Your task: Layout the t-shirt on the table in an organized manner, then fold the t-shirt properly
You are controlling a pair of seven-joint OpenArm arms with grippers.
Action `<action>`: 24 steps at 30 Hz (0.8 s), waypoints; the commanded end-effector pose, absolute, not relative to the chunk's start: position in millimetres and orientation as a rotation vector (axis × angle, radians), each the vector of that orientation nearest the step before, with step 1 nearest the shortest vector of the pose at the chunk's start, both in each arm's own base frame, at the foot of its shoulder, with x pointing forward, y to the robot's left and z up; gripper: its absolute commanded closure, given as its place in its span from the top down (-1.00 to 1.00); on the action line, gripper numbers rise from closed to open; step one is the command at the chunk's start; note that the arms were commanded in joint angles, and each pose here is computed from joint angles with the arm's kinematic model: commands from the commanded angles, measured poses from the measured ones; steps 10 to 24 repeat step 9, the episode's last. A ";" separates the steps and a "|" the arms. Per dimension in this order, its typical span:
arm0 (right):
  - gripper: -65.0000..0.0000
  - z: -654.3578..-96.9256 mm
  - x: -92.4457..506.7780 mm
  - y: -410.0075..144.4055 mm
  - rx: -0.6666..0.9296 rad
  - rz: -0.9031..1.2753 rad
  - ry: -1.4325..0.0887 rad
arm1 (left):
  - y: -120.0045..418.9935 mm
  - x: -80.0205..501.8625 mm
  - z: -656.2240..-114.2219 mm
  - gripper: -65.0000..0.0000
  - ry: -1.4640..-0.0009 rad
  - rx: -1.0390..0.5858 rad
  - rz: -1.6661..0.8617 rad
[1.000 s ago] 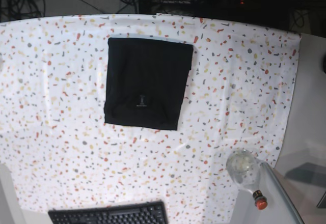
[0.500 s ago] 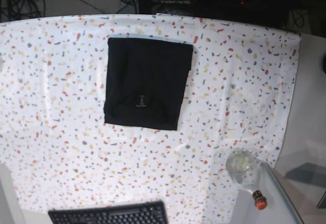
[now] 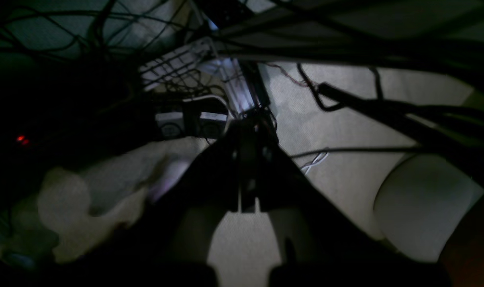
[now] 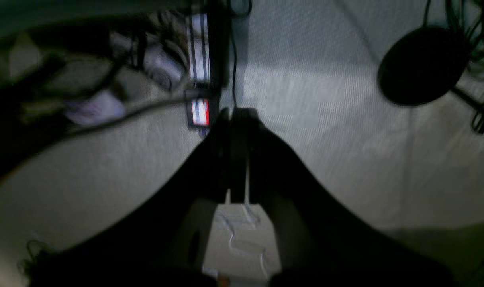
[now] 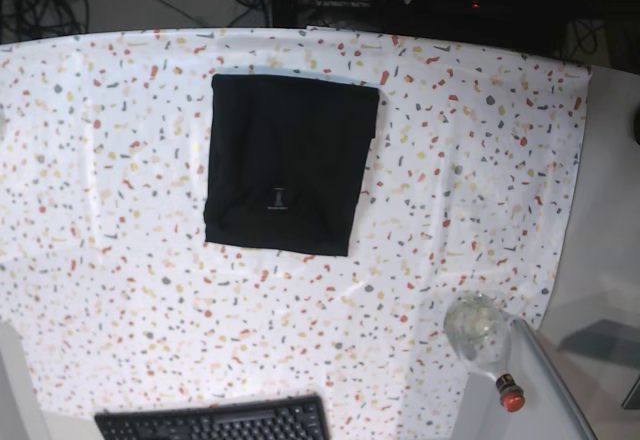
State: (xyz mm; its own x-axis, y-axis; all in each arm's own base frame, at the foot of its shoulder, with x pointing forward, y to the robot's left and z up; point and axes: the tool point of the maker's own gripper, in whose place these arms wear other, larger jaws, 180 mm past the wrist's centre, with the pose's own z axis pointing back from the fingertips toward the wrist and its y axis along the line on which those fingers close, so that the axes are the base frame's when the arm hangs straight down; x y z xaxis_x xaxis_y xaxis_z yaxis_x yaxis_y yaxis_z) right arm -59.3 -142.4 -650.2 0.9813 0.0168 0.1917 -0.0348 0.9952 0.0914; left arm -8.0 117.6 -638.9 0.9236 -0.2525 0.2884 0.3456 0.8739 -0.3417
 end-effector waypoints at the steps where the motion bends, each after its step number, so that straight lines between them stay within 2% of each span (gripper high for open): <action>1: -1.00 -649.3 -53.6 -139.0 0.106 0.022 -0.216 | 120.0 16.0 -637.1 -1.00 -0.292 -0.397 -0.308; 24: -1.00 -649.9 -38.8 -133.6 0.116 0.026 -0.242 | 103.5 26.4 -636.0 -1.00 -0.316 -0.420 -0.303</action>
